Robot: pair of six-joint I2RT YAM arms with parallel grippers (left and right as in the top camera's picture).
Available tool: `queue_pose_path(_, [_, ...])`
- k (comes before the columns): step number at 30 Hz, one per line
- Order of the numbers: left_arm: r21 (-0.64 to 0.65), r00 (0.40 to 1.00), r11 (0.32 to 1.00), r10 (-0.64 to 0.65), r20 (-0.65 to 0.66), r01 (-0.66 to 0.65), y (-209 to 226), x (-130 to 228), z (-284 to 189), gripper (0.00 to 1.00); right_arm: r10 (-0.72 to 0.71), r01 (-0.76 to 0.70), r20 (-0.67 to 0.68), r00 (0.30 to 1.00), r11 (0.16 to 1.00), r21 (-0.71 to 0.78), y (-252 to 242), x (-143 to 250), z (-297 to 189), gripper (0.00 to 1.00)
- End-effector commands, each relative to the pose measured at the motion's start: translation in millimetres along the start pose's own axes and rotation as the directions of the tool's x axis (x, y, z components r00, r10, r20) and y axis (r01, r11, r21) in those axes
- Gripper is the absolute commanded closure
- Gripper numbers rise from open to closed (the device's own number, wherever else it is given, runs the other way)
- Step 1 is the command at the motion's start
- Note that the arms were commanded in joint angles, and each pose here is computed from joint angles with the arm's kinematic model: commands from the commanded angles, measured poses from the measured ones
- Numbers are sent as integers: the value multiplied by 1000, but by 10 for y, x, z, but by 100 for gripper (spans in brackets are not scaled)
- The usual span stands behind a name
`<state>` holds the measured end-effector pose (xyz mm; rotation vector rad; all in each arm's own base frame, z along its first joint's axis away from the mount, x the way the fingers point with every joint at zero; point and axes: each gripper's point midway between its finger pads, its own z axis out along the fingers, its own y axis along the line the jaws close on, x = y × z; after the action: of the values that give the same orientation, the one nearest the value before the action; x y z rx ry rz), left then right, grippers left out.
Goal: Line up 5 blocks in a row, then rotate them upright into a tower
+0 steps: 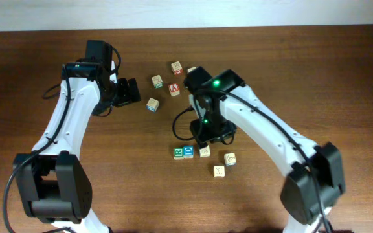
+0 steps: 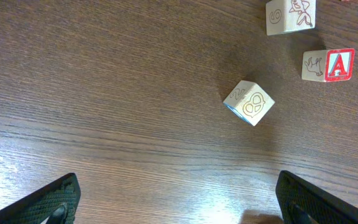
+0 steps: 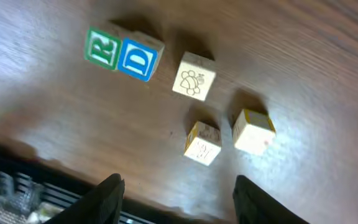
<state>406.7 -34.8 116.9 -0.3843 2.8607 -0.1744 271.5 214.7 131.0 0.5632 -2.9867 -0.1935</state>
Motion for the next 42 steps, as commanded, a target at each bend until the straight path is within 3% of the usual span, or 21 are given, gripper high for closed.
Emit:
queue_pose_path(1, [-3, 1000, 1000, 16, 13, -16, -5, -47, -25, 1, 169, -177, 165, 972, 984, 32, -142, 159, -439, 41])
queue_pose_path(6, [-3, 1000, 1000, 16, 13, -16, -5, -47, -25, 1, 295, -296, 156, 943, 955, -11, -220, 407, -8, 38])
queue_pose_path(9, [-3, 1000, 1000, 16, 13, -16, -5, -47, -25, 1, 292, -287, 94, 952, 956, -64, -134, 454, 358, 38])
queue_pose_path(15, [-3, 1000, 1000, 16, 13, -16, -5, -47, -25, 1, 293, -293, 21, 956, 956, -34, -163, 565, 764, 37])
queue_pose_path(27, [-3, 1000, 1000, 16, 13, -16, -5, -47, -25, 1, 300, -302, -75, 951, 953, -8, -180, 612, 1066, 39])
queue_pose_path(31, [-3, 1000, 1000, 16, 13, -16, -5, -47, -25, 1, 300, -299, -60, 952, 954, 16, -228, 585, 1102, 46])
queue_pose_path(42, [-3, 1000, 1000, 16, 13, -16, -5, -47, -25, 1, 285, -282, -89, 955, 959, 35, -259, 584, 1250, 51])
